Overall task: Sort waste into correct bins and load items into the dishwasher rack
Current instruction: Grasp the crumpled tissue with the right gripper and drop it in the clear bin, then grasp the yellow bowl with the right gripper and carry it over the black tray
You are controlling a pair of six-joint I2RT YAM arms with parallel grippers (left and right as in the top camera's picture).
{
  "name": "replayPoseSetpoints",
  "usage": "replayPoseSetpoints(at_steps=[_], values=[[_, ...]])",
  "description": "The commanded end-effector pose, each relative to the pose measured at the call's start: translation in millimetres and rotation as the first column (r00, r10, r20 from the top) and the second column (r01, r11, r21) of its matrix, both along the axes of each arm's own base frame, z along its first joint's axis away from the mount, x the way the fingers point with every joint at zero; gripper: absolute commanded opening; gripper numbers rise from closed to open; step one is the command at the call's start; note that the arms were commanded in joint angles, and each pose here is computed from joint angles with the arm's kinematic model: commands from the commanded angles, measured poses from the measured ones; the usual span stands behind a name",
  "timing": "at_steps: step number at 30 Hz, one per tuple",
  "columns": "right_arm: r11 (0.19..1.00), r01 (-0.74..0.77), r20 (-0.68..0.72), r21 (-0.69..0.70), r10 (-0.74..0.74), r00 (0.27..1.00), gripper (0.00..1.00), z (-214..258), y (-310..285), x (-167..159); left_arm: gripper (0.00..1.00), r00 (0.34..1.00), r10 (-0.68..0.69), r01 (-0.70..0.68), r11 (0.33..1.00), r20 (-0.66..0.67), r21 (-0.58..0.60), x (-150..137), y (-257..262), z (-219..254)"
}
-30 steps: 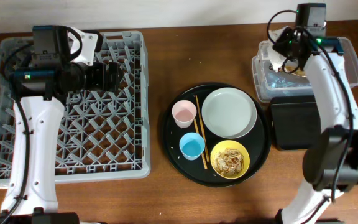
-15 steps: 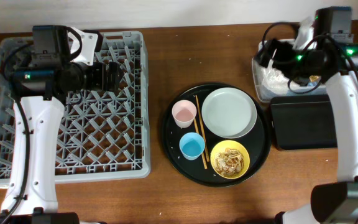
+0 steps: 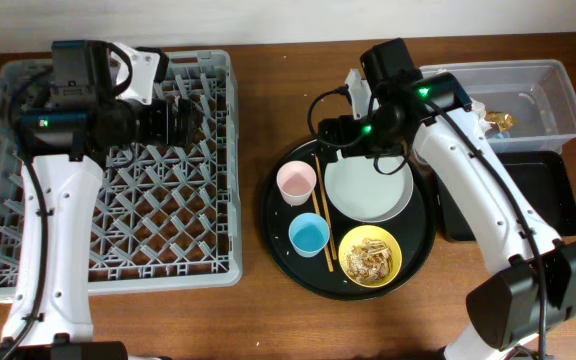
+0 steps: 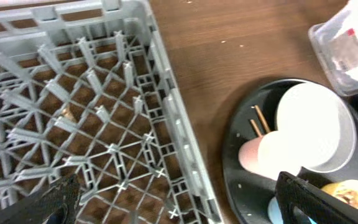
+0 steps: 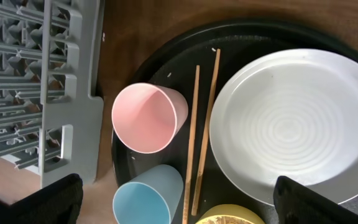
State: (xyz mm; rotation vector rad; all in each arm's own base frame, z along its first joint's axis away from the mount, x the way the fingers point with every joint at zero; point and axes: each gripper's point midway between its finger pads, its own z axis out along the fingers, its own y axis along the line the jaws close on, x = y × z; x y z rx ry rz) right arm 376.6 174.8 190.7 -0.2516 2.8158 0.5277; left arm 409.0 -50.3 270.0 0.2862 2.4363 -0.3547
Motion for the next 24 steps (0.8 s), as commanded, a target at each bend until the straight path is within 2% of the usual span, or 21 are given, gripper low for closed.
replayPoseSetpoints(at_steps=[1, 3, 4, 6, 7, 8, 9, 10, 12, 15, 16, 17, 18, 19, 21, 22, 23, 24], values=[[1.000, -0.007, 0.015, -0.013, 0.007, 1.000, 1.00, -2, 1, 3, 0.99, 0.996, -0.092, 0.091, 0.994, -0.016, -0.066, 4, -25, -6], [1.000, -0.007, 0.022, -0.010, 0.007, 1.000, 0.97, -1, 2, 4, 0.91, 0.988, -0.145, 0.141, 0.987, -0.057, -0.070, 6, -48, -22], [1.000, -0.006, 0.024, -0.009, 0.006, 1.000, 0.96, -1, 2, 5, 0.83, 0.981, -0.174, 0.169, 0.983, -0.080, -0.071, 6, -60, -32], [1.000, -0.006, 0.026, -0.009, 0.006, 1.000, 0.96, -1, 2, 5, 0.77, 0.960, -0.245, 0.236, 0.969, -0.139, -0.079, 3, -94, -56], [1.000, -0.006, 0.026, -0.009, 0.006, 1.000, 0.95, -1, 2, 5, 0.71, 0.941, -0.290, 0.280, 0.957, -0.176, -0.082, -1, -114, -72], [1.000, -0.005, 0.026, -0.009, 0.005, 1.000, 0.92, -1, 2, 5, 0.63, 0.930, -0.298, 0.284, 0.954, -0.215, -0.093, -2, -131, -86], [1.000, 0.009, 0.021, -0.006, -0.009, 1.000, 0.92, -1, 1, 6, 0.62, 0.923, -0.288, 0.267, 0.957, -0.256, -0.114, -2, -145, -101], [1.000, 0.012, 0.020, -0.004, -0.012, 1.000, 0.92, -1, 1, 6, 0.62, 0.916, -0.294, 0.275, 0.955, -0.272, -0.109, -3, -151, -109], [0.999, 0.044, -0.009, 0.002, -0.044, 0.999, 0.79, -7, 4, 6, 0.62, 0.914, -0.288, 0.272, 0.957, -0.284, -0.098, 0, -151, -117], [1.000, 0.009, -0.088, -0.029, -0.012, 0.996, 0.69, -37, 19, 1, 0.63, 0.943, -0.206, 0.184, 0.977, -0.262, -0.107, 15, -128, -100], [0.999, 0.001, -0.119, -0.040, -0.006, 0.993, 0.62, -49, 23, -1, 0.63, 0.953, -0.159, 0.132, 0.984, -0.258, -0.121, 22, -114, -92], [0.998, -0.013, -0.164, -0.058, 0.003, 0.987, 0.50, -68, 27, -3, 0.64, 0.962, -0.110, 0.081, 0.989, -0.252, -0.121, 30, -93, -90], [0.997, -0.023, -0.198, -0.072, 0.009, 0.980, 0.50, -84, 30, -4, 0.72, 0.964, -0.084, 0.055, 0.991, -0.253, -0.121, 34, -81, -90], [0.996, -0.032, -0.223, -0.082, 0.013, 0.975, 0.49, -95, 33, -6, 0.72, 0.965, -0.068, 0.039, 0.992, -0.253, -0.121, 36, -73, -90], [0.994, -0.046, -0.260, -0.096, 0.019, 0.966, 0.38, -111, 36, -9, 0.73, 0.967, -0.043, 0.013, 0.993, -0.253, -0.121, 39, -62, -90], [0.995, -0.044, -0.249, -0.092, 0.020, 0.968, 0.38, -109, 37, -7, 0.74, 0.967, -0.035, 0.004, 0.993, -0.253, -0.121, 40, -58, -90], [0.996, -0.037, -0.238, -0.087, 0.015, 0.971, 0.38, -103, 35, -6, 0.80, 0.967, -0.034, 0.003, 0.993, -0.253, -0.120, 40, -57, -90], [0.996, -0.030, -0.226, -0.082, 0.011, 0.974, 0.38, -94, 32, -6, 0.82, 0.967, -0.034, 0.004, 0.993, -0.252, -0.120, 40, -57, -90]])
